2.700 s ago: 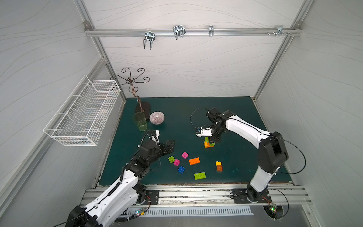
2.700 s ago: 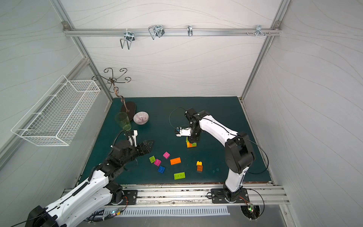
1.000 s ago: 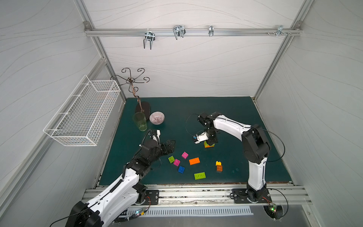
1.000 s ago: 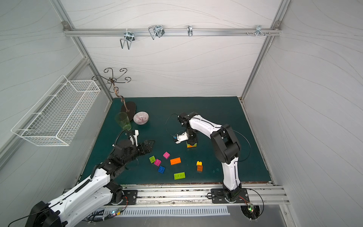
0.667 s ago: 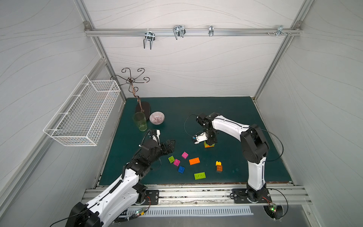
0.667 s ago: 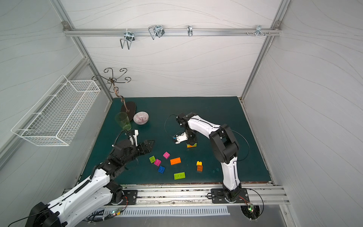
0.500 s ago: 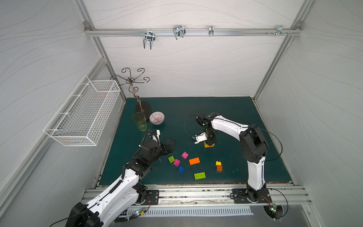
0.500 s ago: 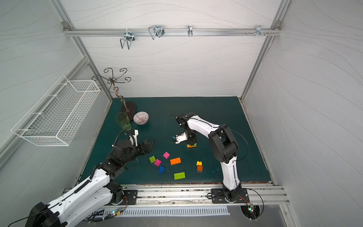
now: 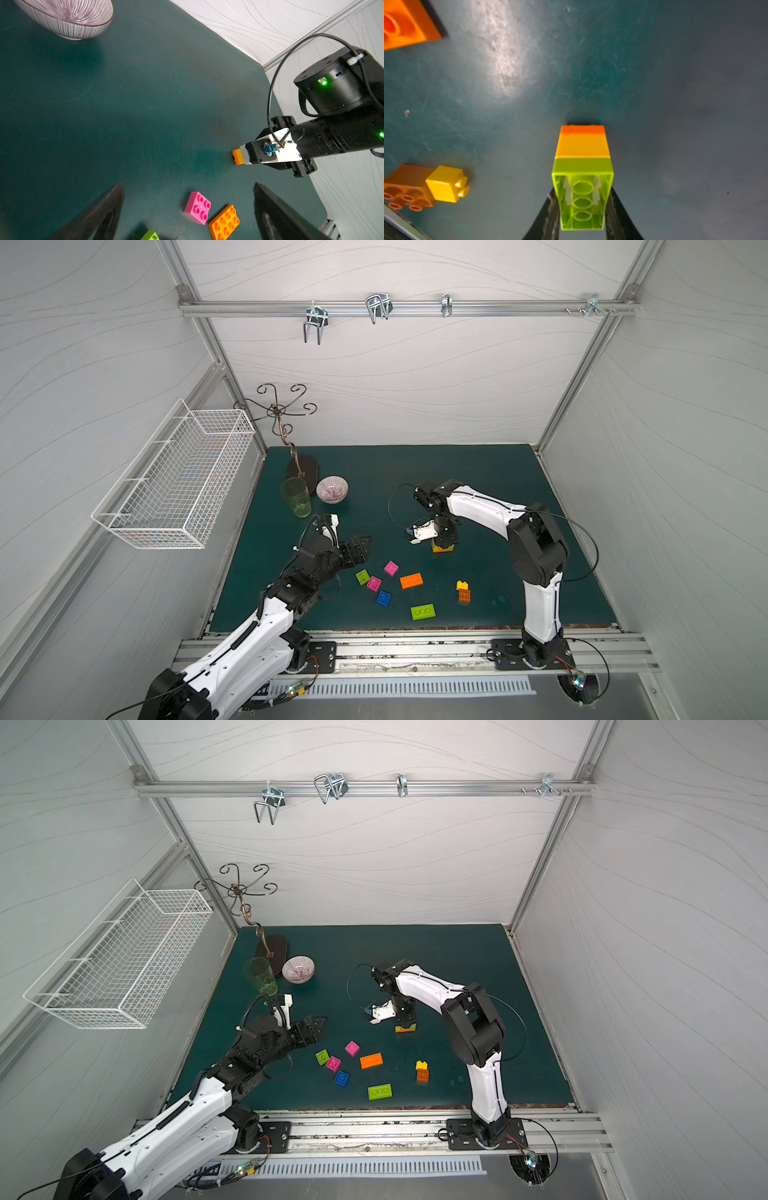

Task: Assemble the letter p with lego
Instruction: Assemble the lego brick with the lego brick, then adjust the lego brick at the center of the board.

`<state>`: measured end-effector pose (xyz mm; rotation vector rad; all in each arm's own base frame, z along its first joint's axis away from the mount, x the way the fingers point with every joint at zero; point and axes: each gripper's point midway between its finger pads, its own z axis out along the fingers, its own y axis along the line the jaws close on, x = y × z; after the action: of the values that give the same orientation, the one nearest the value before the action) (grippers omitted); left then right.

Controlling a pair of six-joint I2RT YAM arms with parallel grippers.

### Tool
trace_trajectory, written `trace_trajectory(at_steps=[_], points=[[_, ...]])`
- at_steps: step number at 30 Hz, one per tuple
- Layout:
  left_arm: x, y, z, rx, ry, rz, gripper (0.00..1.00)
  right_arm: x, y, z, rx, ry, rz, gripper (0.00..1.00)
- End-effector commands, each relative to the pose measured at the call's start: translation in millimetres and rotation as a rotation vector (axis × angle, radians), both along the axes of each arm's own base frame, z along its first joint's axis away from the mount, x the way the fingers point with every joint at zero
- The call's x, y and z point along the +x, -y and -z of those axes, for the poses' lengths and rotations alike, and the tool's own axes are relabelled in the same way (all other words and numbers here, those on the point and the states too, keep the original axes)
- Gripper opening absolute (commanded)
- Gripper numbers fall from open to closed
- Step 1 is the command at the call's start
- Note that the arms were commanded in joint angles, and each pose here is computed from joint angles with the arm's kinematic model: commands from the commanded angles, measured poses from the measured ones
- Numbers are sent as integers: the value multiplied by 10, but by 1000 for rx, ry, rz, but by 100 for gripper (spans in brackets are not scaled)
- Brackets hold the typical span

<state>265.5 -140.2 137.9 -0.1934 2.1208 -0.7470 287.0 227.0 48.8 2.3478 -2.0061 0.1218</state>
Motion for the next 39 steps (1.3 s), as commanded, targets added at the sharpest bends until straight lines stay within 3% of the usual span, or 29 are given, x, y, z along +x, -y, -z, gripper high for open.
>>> trace_trajectory(at_steps=[1, 3, 5, 8, 11, 13, 16, 18, 21, 24, 29, 34, 39], points=[[53, -1, -155, -10, 64, 0, 99, -295, 20, 187, -13, -140, 29, 3], [53, -1, -160, -9, 67, 1, 99, -281, -6, 145, 1, -133, 37, 20], [50, -4, -160, -9, 68, 0, 99, -259, -37, 119, 13, -127, 49, 28], [49, -2, -161, -9, 68, 1, 99, -205, -104, 20, 49, -98, 71, 31], [51, 0, -161, -11, 68, 1, 99, -186, -186, -145, 102, -78, 80, 45], [50, 4, -159, -11, 66, 4, 99, -190, -222, -223, 129, -74, 80, 47], [49, 7, -164, -12, 69, 5, 99, -184, -243, -304, 151, -64, 87, 70], [48, 2, -166, -10, 70, 4, 99, -184, -253, -354, 165, -61, 107, 72], [44, -5, -173, -10, 74, 2, 99, -85, -247, -499, 214, -18, 194, 68], [42, -9, -183, -10, 78, 0, 99, -51, -267, -757, 336, -18, 312, 50], [43, -16, -186, -10, 80, -3, 99, -146, -287, -810, 408, -45, 388, 25], [43, -22, -185, -7, 80, -5, 99, -173, -243, -584, 334, -109, 446, 6], [42, -26, -177, -6, 79, -7, 99, -165, -161, -332, 245, -108, 495, 4]])
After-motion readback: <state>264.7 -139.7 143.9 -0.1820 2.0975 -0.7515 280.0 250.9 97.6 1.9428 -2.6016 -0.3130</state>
